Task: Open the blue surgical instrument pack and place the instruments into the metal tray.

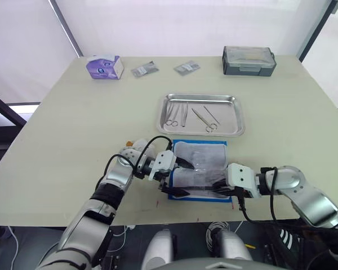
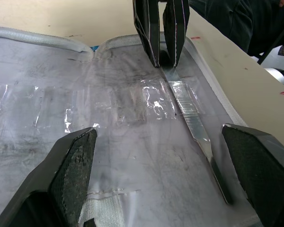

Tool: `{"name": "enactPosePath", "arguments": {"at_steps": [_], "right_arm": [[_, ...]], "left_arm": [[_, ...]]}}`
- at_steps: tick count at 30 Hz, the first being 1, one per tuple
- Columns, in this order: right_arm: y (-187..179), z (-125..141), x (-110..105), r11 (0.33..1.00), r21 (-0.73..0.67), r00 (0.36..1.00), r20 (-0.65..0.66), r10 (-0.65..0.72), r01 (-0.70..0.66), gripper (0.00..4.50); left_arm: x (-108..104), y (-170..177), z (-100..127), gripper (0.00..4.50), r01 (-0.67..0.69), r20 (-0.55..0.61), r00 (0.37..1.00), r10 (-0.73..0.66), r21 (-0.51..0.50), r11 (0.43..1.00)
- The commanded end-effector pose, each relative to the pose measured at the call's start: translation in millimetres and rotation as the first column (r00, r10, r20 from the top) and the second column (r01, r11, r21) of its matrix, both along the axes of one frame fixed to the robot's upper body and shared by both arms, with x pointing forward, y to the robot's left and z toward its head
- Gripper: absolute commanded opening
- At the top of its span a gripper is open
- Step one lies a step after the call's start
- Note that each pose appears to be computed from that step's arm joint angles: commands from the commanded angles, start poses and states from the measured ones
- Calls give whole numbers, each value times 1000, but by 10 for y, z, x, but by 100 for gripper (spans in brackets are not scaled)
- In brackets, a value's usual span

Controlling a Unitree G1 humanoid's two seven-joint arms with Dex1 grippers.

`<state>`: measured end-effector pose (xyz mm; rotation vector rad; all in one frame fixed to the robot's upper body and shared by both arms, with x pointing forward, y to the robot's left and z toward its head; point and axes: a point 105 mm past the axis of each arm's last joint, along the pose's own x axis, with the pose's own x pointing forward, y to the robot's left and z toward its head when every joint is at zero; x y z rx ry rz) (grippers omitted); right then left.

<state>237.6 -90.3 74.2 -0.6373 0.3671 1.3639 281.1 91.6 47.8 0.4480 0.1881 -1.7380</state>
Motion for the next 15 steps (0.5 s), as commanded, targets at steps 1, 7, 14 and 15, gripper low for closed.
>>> {"name": "enactPosePath", "arguments": {"at_steps": [1, 7, 14, 15], "right_arm": [[52, 154, 14, 1000, 0, 997, 70, 26, -26, 5], [51, 233, 16, 999, -10, 995, 95, 34, -33, 5], [3, 301, 52, 1000, -10, 993, 113, 26, -25, 5], [-9, 307, 51, 1000, -10, 993, 113, 25, -24, 5]], "left_arm": [[-230, 159, -485, 450, 18, -158, 987, 9, 172, 985], [-231, 148, -489, 450, 19, -159, 987, 9, 170, 985], [-228, 150, -491, 450, 18, -158, 987, 10, 173, 985], [-229, 149, -491, 450, 17, -157, 988, 10, 172, 985]]}}
